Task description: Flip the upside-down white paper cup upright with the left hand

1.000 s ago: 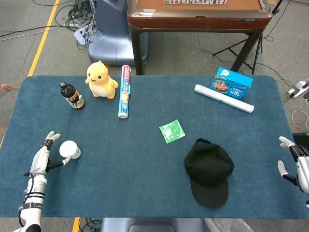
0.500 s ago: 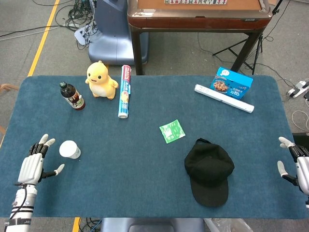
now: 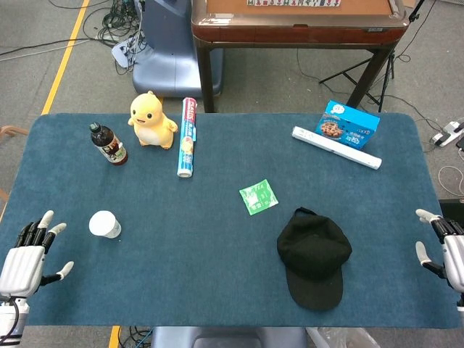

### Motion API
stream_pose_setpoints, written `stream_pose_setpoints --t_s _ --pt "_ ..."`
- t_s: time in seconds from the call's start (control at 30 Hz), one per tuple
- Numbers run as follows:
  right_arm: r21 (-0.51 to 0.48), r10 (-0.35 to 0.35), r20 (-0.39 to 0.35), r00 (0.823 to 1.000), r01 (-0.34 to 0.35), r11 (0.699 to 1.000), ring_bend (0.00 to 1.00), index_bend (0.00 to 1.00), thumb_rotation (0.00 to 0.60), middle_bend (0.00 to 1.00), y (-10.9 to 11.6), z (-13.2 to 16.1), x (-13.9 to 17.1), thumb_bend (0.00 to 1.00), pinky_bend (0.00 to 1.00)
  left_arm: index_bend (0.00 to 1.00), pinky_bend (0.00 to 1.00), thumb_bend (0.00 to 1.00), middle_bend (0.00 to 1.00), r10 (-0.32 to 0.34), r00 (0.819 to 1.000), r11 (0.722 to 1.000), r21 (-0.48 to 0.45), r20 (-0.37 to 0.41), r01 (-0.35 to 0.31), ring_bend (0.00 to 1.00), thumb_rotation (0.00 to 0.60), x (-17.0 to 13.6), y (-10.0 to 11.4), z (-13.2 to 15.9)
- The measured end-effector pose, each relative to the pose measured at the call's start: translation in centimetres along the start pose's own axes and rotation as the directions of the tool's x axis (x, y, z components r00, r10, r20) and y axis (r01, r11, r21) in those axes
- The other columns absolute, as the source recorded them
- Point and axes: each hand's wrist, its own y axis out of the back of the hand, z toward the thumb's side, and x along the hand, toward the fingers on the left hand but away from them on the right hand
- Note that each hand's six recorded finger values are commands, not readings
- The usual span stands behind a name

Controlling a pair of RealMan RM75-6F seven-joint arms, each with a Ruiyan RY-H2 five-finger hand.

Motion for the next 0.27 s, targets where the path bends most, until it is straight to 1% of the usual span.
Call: stream_pose_setpoints --t_s 0.1,0.27 --pt "0.01 -0.005 0.003 1.0 0.005 1.0 0.28 0.25 0.6 0.31 0.0 -0.1 -0.1 0.44 0.47 0.2 0.05 0.18 0.0 -0.016 1.0 1.0 0.005 -0.008 0.016 0.0 0.6 -0.2 0.2 -0.9" --pt "0.034 -0.003 0.018 1.0 0.003 0.999 0.28 0.25 0.6 0.31 -0.3 -0.3 -0.5 0.44 0.47 0.2 0.05 0.18 0.0 -0.009 1.0 1.0 0.012 -0.028 0.01 0.0 0.6 -0.3 0.7 -1.5"
